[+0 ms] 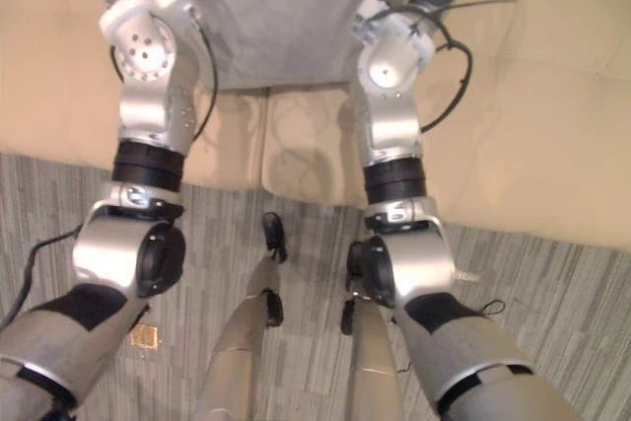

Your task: Pick up cushions and gather them together orderly.

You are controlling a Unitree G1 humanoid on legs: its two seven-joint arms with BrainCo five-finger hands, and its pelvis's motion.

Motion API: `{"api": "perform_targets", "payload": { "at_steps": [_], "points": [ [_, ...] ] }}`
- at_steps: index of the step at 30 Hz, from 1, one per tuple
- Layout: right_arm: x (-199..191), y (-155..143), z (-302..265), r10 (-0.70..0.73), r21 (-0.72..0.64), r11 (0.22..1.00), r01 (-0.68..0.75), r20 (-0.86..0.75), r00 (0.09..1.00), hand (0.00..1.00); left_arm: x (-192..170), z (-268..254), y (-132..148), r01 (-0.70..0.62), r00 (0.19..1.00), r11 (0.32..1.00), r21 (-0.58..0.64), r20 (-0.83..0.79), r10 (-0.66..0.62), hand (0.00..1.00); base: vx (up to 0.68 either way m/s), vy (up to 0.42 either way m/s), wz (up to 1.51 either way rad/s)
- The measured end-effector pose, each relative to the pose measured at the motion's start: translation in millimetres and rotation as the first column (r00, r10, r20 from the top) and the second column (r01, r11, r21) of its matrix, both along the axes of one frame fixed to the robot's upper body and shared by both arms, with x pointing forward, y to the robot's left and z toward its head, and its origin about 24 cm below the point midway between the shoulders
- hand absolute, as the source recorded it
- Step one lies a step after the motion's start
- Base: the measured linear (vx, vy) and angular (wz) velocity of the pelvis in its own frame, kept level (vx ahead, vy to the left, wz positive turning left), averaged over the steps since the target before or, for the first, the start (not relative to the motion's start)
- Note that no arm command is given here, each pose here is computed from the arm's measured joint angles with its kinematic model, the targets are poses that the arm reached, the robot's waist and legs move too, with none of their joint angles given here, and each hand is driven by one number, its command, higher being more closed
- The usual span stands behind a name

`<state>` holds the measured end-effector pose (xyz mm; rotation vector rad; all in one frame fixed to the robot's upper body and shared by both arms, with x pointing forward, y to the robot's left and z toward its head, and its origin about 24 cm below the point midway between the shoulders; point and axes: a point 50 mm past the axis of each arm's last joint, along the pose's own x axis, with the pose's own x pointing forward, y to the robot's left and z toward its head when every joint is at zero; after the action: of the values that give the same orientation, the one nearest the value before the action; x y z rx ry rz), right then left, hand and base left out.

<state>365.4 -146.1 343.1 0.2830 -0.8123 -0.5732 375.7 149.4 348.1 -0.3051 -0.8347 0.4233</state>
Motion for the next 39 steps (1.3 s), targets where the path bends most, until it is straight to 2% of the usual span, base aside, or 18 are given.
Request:
{"api": "perform_targets", "payload": {
  "at_steps": [4,6,7,9,11,13,16,20,22,24,25,27,28,30,33,36,39],
  "points": [
    [-4.4,-34.8,-17.5,-0.024,0.108,0.994,0.024,0.001,1.0,0.0,-0.4,-13.9,34.3,-0.075,0.997,0.997,0.005,-0.027,0.075,0.0,0.02,-0.055,0.13],
    [-6.5,-66.6,-40.5,-0.072,0.147,0.986,0.077,-0.038,0.997,0.0,-4.4,-32.0,63.8,-0.128,0.99,0.992,-0.007,-0.055,0.127,0.0,0.03,-0.067,0.28],
    [-7.7,-73.3,-44.4,-0.082,0.151,0.985,0.088,-0.041,0.996,0.0,-6.9,-35.5,72.6,-0.143,0.988,0.99,-0.013,-0.055,0.142,0.0,-0.01,-0.053,0.35],
    [-15.0,-93.9,-52.9,-0.093,0.169,0.981,0.096,-0.025,0.995,0.0,-18.0,-44.1,108.1,-0.191,0.981,0.979,-0.075,-0.049,0.187,0.0,-0.02,-0.125,0.05],
    [-16.5,-109.9,-83.6,-0.084,0.155,0.983,0.099,-0.101,0.991,0.0,-23.9,-74.0,132.6,-0.211,0.974,0.97,-0.122,-0.11,0.198,0.0,-0.01,-0.168,-0.18],
    [-22.1,-126.4,-120.1,-0.086,0.173,0.978,0.12,-0.191,0.978,0.0,-23.7,-101.3,136.1,-0.19,0.97,0.975,-0.118,-0.175,0.167,0.0,-0.01,-0.128,0.02],
    [-39.0,-143.5,-180.0,-0.075,0.095,0.989,0.116,-0.355,0.932,0.0,-30.6,-161.0,137.1,-0.161,0.938,0.985,-0.063,-0.321,0.133,0.0,0.03,-0.076,0.04],
    [-67.1,-138.2,-258.3,0.029,0.048,0.999,-0.002,-0.571,0.821,0.0,-56.4,-255.1,125.2,-0.07,0.828,0.997,-0.007,-0.559,0.055,0.0,0.07,0.007,0.1],
    [-82.9,-126.5,-295.2,0.095,0.069,0.995,-0.066,-0.667,0.739,0.0,-75.0,-306.4,109.2,0.003,0.719,1.0,-0.005,-0.695,-0.005,0.0,0.06,0.021,0.14],
    [-103.7,-107.4,-343.0,0.162,0.103,0.986,-0.132,-0.79,0.592,0.0,-112.3,-374.8,83.4,0.084,0.512,0.995,-0.06,-0.853,-0.095,0.0,-0.01,0.009,-0.02],
    [-107.4,-103.6,-351.7,0.17,0.108,0.984,-0.143,-0.812,0.558,0.0,-121.6,-388.4,77.2,0.101,0.459,0.992,-0.072,-0.882,-0.11,0.0,-0.05,0.036,-0.09],
    [-135.2,-88.3,-393.3,0.219,0.169,0.973,-0.159,-0.892,0.395,0.0,-164.7,-436.6,56.4,0.133,0.245,0.979,-0.154,-0.952,-0.182,0.0,-0.05,0.048,-0.01],
    [-144.0,-85.2,-403.0,0.228,0.184,0.971,-0.153,-0.906,0.356,0.0,-174.5,-445.3,52.1,0.135,0.2,0.976,-0.17,-0.96,-0.194,0.0,-0.03,0.041,0.1],
    [-176.9,-74.5,-437.1,0.26,0.238,0.962,-0.131,-0.947,0.19,0.0,-209.0,-471.5,38.9,0.132,0.047,0.965,-0.227,-0.971,-0.235,0.0,-0.02,0.048,0.03],
    [-205.2,-62.1,-465.4,0.289,0.285,0.951,-0.121,-0.957,0.01,0.0,-236.8,-490.0,30.3,0.142,-0.1,0.957,-0.253,-0.965,-0.241,0.0,0.02,0.062,-0.1],
    [-224.5,-60.3,-479.6,0.3,0.308,0.946,-0.096,-0.949,-0.094,0.0,-247.2,-496.4,26.3,0.172,-0.171,0.953,-0.25,-0.96,-0.221,0.0,0.04,0.062,-0.1],
    [-236.0,-61.4,-487.5,0.306,0.319,0.945,-0.067,-0.94,-0.151,0.0,-253.4,-499.9,28.1,0.178,-0.21,0.953,-0.244,-0.956,-0.206,0.0,0.08,0.051,-0.09]
  ]
}}
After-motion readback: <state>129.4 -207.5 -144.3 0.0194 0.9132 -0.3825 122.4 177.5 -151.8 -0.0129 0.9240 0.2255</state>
